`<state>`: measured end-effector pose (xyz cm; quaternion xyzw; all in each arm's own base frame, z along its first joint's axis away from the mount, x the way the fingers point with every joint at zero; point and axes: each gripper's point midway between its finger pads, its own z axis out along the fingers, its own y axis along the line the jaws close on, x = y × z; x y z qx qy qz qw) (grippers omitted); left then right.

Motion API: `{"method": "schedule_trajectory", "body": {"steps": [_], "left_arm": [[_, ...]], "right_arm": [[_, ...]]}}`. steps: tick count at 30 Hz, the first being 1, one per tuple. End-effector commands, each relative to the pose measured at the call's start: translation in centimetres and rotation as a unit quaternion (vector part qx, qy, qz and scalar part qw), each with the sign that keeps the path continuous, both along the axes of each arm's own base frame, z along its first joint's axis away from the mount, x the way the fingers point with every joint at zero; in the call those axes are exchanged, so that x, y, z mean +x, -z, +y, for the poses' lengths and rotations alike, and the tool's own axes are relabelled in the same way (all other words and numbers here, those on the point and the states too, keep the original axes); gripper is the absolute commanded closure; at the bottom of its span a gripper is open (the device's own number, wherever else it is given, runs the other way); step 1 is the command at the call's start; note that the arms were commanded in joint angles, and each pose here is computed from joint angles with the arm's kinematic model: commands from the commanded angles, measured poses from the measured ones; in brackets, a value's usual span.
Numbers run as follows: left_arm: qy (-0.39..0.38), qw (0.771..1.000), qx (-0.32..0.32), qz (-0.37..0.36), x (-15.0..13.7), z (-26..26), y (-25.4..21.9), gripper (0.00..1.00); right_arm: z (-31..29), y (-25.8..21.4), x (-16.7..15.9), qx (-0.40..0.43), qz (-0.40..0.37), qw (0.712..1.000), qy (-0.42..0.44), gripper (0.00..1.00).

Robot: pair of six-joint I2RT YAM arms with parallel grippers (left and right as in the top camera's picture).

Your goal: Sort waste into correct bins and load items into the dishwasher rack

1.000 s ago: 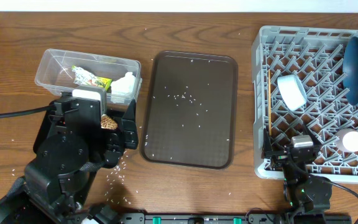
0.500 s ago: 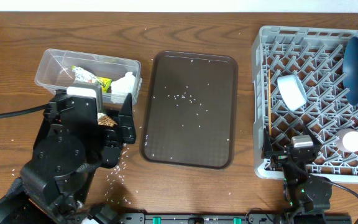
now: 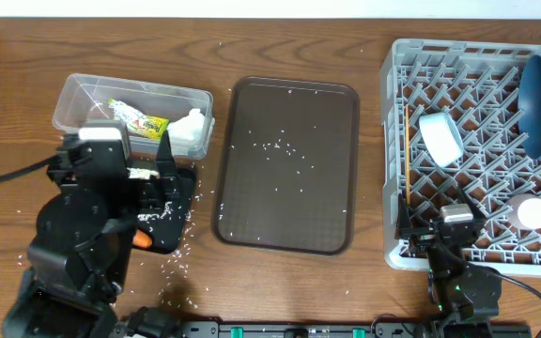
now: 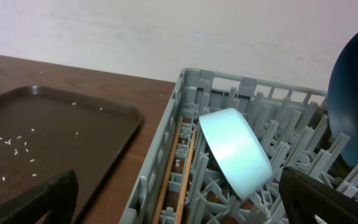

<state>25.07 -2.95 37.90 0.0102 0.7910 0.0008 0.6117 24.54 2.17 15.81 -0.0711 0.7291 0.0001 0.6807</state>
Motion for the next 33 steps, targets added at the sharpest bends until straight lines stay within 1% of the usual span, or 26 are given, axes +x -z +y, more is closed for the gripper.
{"method": "schedule_trajectory", "body": {"steps": [1, 6, 10, 16, 20, 22, 29, 33], "left_arm": [[0.098, 0.993, 0.058, -0.033, -0.8, -1.9, 1.6, 0.02], [0.100, 0.990, 0.057, -0.086, -2.0, -1.3, 5.0, 0.02], [0.094, 0.988, 0.055, -0.114, -3.1, -0.8, 8.1, 0.02], [0.085, 0.985, 0.049, -0.144, -3.7, -0.4, 11.5, 0.02], [0.086, 0.983, 0.048, -0.158, -3.1, -0.6, 13.0, 0.02], [0.084, 0.983, 0.036, -0.157, -2.7, -0.6, 13.9, 0.02], [0.085, 0.985, 0.036, -0.144, -1.2, -0.8, 18.0, 0.02], [0.085, 0.985, 0.036, -0.147, -0.8, -0.8, 19.5, 0.02]], "right_arm": [[-0.3, 0.0, 0.0, -0.005, -0.002, 1.000, 0.005, 0.01], [-0.3, 0.0, 0.0, -0.005, -0.002, 1.000, 0.005, 0.01], [-0.3, 0.0, 0.0, -0.005, -0.002, 1.000, 0.005, 0.01], [-0.3, 0.0, 0.0, -0.005, -0.002, 1.000, 0.005, 0.01], [-0.3, 0.0, 0.0, -0.005, -0.002, 1.000, 0.005, 0.01], [-0.3, 0.0, 0.0, -0.005, -0.002, 1.000, 0.005, 0.01], [-0.3, 0.0, 0.0, -0.005, -0.002, 1.000, 0.005, 0.01], [-0.3, 0.0, 0.0, -0.005, -0.002, 1.000, 0.005, 0.01]]}}
